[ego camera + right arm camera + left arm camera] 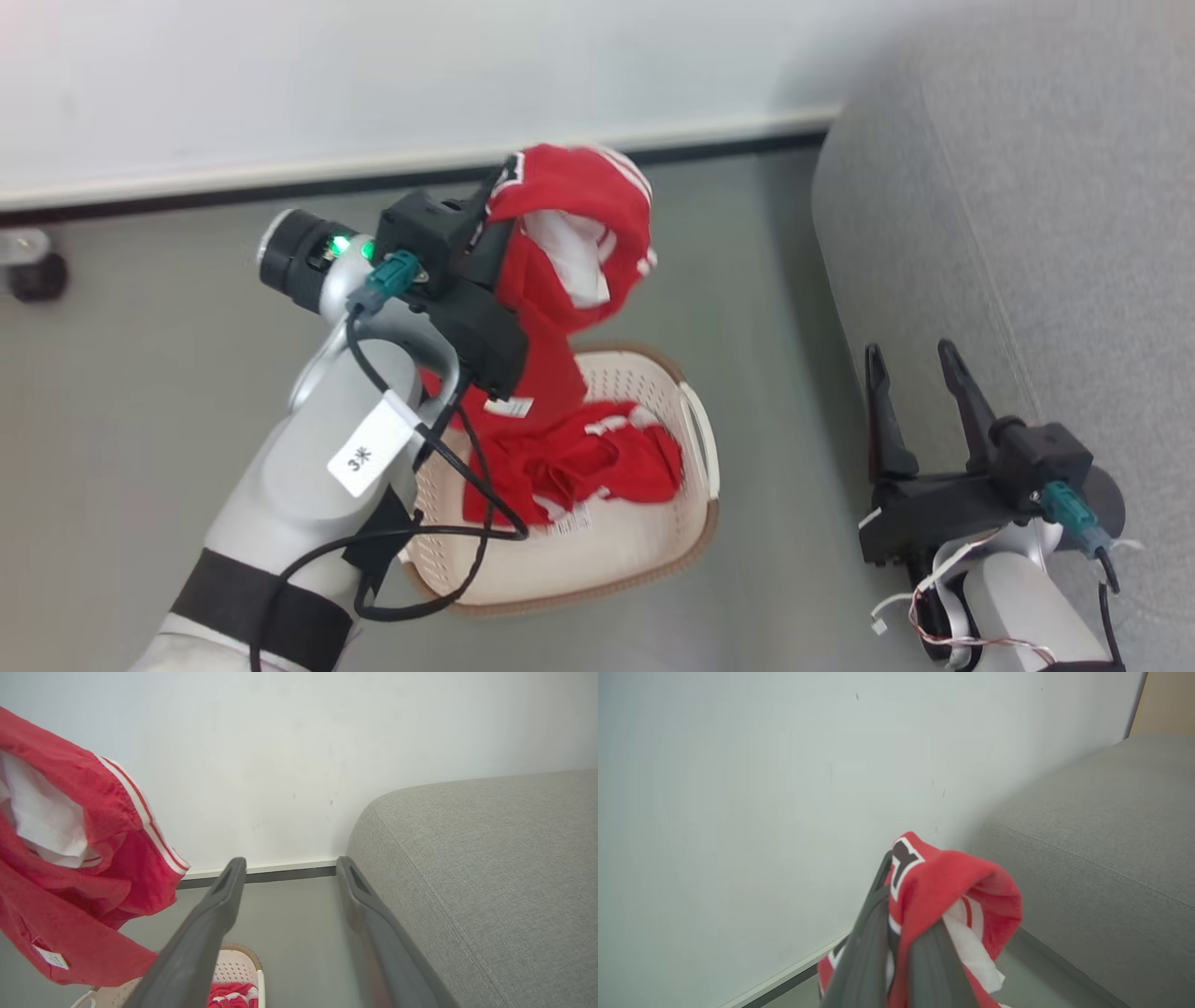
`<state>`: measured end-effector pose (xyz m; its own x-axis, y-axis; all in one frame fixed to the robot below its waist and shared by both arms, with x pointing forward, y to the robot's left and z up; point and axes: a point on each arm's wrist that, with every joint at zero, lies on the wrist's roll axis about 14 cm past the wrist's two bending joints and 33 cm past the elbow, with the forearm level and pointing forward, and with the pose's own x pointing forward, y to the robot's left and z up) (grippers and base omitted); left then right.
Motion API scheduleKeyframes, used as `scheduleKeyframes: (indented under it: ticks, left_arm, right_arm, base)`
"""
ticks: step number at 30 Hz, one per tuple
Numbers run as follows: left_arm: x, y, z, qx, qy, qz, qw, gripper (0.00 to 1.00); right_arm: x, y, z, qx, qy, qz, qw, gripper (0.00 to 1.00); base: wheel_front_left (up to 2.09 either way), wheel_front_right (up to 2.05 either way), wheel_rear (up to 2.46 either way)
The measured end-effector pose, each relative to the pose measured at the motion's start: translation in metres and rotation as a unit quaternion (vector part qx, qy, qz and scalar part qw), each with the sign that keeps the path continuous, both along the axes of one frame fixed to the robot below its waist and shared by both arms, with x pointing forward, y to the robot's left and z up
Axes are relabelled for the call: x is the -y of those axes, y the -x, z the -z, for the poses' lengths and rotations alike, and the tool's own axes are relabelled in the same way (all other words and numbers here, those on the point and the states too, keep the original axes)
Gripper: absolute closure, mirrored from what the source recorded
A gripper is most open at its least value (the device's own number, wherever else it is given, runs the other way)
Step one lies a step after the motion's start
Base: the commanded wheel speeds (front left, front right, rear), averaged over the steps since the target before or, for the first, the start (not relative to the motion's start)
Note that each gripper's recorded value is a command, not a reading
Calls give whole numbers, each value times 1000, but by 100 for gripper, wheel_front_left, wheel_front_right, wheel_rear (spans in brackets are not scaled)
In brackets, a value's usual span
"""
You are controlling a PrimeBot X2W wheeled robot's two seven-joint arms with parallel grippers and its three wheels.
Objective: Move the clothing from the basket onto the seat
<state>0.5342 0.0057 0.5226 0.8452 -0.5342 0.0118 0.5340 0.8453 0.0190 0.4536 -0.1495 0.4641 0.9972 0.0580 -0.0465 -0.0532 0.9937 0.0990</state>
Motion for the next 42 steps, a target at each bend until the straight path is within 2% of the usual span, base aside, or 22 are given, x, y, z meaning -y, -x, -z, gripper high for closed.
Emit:
scheduleKeyframes:
  ticks: [5, 11, 16, 24, 28, 36, 40, 41, 42]
  left_arm:
    - [1, 18, -33, 28, -2, 8, 1000, 100]
    - [-3, 39, -68, 51, 6, 8, 999, 100]
    - [-3, 62, -85, 58, 10, 12, 998, 100]
    - [15, 99, -117, 85, 17, 47, 995, 100]
    - [23, 110, -125, 90, 19, 62, 994, 100]
    - [30, 120, -128, 81, 17, 75, 994, 100]
    - [34, 124, -129, 74, 27, 79, 994, 100]
    - [34, 124, -130, 73, 27, 80, 994, 100]
    - [34, 125, -130, 73, 28, 80, 994, 100]
  right_arm:
    - [-14, 8, -18, 18, -2, -25, 1000, 0]
    - [-48, 22, -38, 39, -6, -101, 994, 0]
    - [-83, 40, -55, 57, -10, -172, 983, 0]
    - [-132, 57, -72, 62, 33, -256, 964, 0]
    - [-148, 59, -76, 61, 48, -280, 957, 0]
    - [-179, 68, -77, 53, 41, -329, 942, 0]
    - [-180, 63, -93, 69, 20, -327, 942, 0]
    - [-182, 62, -97, 73, 16, -329, 941, 53]
    - [-184, 62, -100, 77, 14, -331, 940, 74]
  base:
    - [0, 0, 0]
    - [0, 0, 0]
    - [0, 0, 0]
    - [0, 0, 0]
    - [0, 0, 0]
    - [0, 0, 0]
    - [0, 0, 0]
    - [0, 0, 0]
    - [0, 0, 0]
